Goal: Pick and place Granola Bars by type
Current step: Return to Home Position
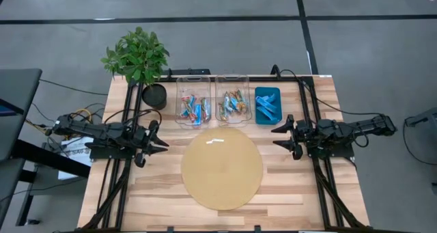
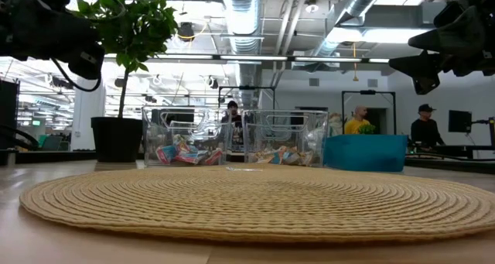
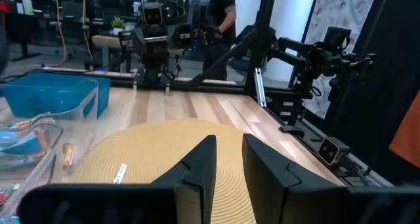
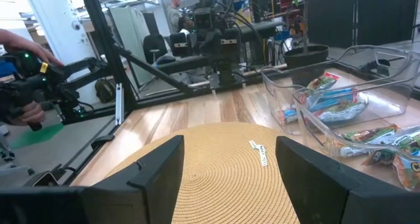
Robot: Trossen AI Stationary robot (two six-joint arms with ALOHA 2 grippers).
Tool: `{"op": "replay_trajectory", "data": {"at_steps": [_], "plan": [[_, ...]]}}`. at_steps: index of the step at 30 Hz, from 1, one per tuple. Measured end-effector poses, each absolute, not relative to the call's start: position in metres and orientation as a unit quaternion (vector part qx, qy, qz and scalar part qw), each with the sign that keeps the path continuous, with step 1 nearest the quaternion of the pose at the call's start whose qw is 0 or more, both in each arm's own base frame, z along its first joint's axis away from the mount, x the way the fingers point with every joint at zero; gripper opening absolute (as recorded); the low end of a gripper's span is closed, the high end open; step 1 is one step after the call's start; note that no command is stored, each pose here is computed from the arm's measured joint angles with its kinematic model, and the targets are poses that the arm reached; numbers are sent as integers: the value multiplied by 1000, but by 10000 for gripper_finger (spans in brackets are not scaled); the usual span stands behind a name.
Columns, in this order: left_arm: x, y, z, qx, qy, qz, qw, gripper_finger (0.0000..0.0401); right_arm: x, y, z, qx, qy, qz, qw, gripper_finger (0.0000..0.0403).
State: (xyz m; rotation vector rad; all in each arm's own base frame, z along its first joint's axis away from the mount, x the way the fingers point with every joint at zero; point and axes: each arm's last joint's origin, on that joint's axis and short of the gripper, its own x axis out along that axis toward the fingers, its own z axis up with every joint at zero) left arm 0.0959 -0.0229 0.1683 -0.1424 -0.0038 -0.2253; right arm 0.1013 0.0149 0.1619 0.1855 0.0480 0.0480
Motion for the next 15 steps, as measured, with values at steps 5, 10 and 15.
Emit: {"op": "replay_trajectory", "data": {"at_steps": [5, 10, 15], "plan": [[96, -23, 168, -71, -1, -112, 991, 67, 101, 15, 162, 93, 24, 24, 995, 235], [96, -23, 168, -73, -1, -113, 991, 67, 101, 15, 162, 93, 24, 24, 995, 235], [96, -23, 168, -68, -1, -113, 991, 67, 101, 15, 162, 93, 24, 24, 995, 235]]}}
